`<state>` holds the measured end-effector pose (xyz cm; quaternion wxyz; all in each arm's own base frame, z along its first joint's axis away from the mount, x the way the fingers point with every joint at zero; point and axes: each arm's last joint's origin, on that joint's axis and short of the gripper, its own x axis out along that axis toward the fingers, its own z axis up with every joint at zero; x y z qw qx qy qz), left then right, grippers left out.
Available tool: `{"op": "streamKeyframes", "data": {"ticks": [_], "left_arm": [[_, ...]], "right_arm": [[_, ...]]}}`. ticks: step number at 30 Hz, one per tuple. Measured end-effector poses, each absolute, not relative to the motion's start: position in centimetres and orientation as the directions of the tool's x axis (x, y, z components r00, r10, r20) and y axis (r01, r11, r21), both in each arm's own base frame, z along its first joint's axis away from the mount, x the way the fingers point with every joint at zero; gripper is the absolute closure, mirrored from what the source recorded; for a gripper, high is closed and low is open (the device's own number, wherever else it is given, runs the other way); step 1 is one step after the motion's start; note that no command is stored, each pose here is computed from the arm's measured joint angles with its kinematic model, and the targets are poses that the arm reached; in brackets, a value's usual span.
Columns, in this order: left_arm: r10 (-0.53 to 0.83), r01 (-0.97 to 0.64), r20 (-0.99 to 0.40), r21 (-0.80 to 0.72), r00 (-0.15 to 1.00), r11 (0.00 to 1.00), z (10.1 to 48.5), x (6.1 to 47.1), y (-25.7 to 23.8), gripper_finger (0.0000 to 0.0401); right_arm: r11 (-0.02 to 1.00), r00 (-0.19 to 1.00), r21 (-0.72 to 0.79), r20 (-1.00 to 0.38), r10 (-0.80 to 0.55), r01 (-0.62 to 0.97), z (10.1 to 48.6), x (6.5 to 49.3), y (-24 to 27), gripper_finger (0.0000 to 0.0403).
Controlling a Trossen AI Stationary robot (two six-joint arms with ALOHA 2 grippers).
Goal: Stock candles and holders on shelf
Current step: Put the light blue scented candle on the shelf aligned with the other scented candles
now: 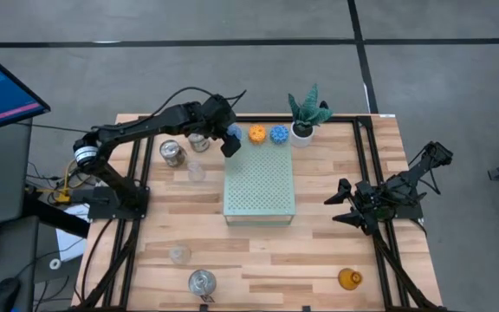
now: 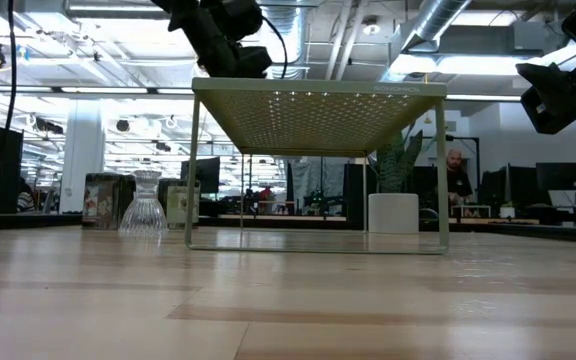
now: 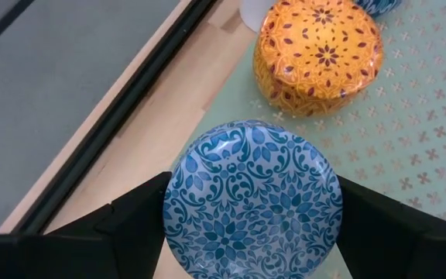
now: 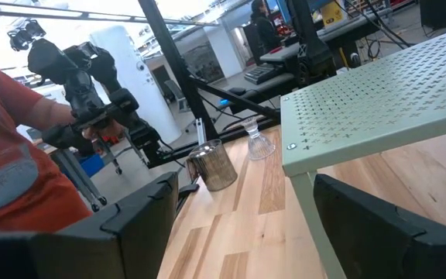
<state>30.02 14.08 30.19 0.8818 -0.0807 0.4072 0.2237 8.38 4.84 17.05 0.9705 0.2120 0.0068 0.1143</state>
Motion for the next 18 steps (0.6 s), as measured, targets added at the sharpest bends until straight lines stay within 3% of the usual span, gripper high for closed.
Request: {"op": "streamKeyframes", "data": {"ticks": [18], "left_arm": [[0.321, -0.427, -0.764, 0.066, 0.56, 0.902, 29.63, 30.48, 14.01, 0.0091]], "right_arm": [[0.884, 0.974, 0.413, 0.036, 0.224, -0.219, 17.05, 8.38, 4.84, 0.0111]]}}
